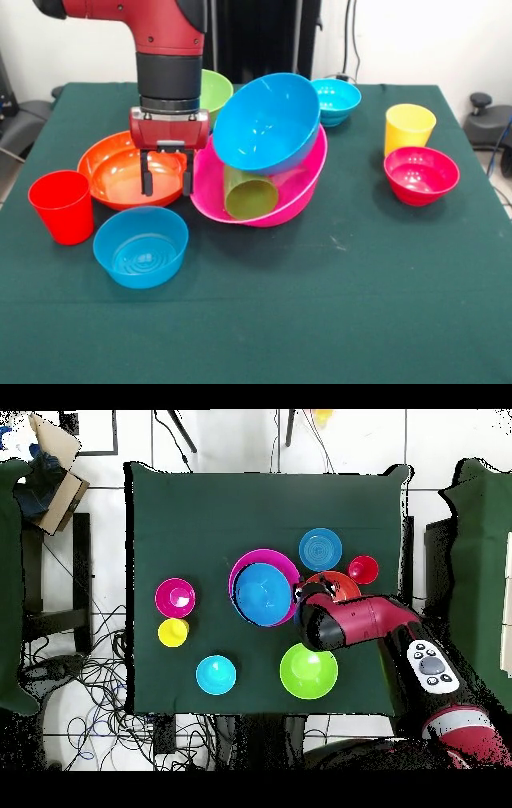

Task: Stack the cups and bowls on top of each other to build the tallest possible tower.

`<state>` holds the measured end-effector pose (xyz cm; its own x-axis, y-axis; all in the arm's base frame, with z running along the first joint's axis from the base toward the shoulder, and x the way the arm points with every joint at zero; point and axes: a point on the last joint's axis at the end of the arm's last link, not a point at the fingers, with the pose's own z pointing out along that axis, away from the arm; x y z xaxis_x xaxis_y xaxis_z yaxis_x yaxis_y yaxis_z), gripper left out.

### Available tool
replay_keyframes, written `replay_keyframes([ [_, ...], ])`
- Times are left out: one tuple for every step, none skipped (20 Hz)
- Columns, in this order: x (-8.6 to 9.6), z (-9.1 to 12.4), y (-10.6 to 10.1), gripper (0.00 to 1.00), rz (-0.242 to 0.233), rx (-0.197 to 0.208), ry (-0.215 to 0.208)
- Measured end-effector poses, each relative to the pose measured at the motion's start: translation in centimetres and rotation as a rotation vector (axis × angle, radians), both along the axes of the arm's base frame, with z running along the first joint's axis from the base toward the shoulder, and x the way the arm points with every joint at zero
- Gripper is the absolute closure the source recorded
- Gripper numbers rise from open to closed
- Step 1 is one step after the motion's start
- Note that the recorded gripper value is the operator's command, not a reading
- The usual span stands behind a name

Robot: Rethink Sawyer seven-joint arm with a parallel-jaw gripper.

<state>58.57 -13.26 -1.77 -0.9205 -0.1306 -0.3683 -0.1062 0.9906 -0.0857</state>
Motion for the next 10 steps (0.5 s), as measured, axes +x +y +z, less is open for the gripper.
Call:
replay_keyframes([
  [0.0, 0.0, 0.0, 0.0, 0.0, 0.0, 0.0],
  [-0.2, 0.2, -0.1, 0.0, -0.001, 0.0, 0.001],
  [-0.4, 0.4, -0.1, 0.0, -0.002, 0.001, 0.003],
  [-0.5, 0.4, -0.2, 0.0, -0.002, 0.001, 0.004],
  [-0.9, 0.7, -0.2, 0.0, -0.004, 0.003, 0.006],
  [-1.1, 0.9, -0.3, 0.0, -0.005, 0.003, 0.007],
  [-1.5, 1.3, -0.4, 0.0, -0.007, 0.004, 0.009],
  [-1.6, 1.4, -0.5, 0.0, -0.008, 0.004, 0.009],
  [-2.0, 1.9, -0.7, 0.0, -0.011, 0.005, 0.01],
  [-2.1, 2.1, -0.8, 0.0, -0.012, 0.005, 0.01],
])
